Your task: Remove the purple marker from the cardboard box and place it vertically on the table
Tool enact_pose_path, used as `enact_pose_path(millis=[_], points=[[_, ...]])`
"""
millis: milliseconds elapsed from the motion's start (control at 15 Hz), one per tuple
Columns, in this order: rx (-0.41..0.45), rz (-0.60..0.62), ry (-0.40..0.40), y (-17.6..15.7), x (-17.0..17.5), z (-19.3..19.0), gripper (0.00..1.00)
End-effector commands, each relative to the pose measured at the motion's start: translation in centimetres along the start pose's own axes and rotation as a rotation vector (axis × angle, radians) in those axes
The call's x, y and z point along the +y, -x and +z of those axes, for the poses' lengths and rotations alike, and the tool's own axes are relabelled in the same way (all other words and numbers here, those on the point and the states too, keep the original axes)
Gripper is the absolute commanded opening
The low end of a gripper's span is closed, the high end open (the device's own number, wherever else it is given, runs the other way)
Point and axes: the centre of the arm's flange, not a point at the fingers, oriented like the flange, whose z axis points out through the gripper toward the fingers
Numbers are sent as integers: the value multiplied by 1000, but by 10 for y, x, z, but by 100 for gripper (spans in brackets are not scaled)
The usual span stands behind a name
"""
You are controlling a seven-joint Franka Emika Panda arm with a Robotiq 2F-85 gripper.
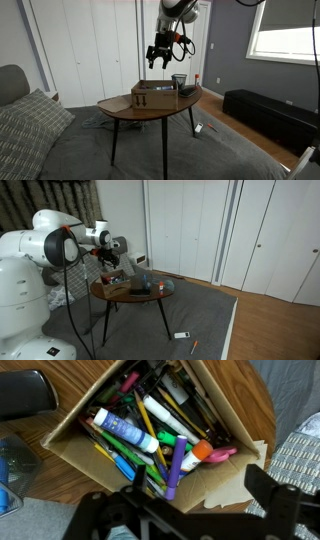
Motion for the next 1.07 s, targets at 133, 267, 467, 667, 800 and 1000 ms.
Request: enact_pose_path(millis=[133,267,467,667,800,1000], points=[[-57,70,0,-47,-5,40,100],[-58,92,-1,-59,-8,60,100],[-69,114,-8,-70,-16,83,100],[-68,138,-8,-78,-21,98,90],[-56,161,7,-83,-21,103,74],[-45,202,26,-90,-16,106,62]])
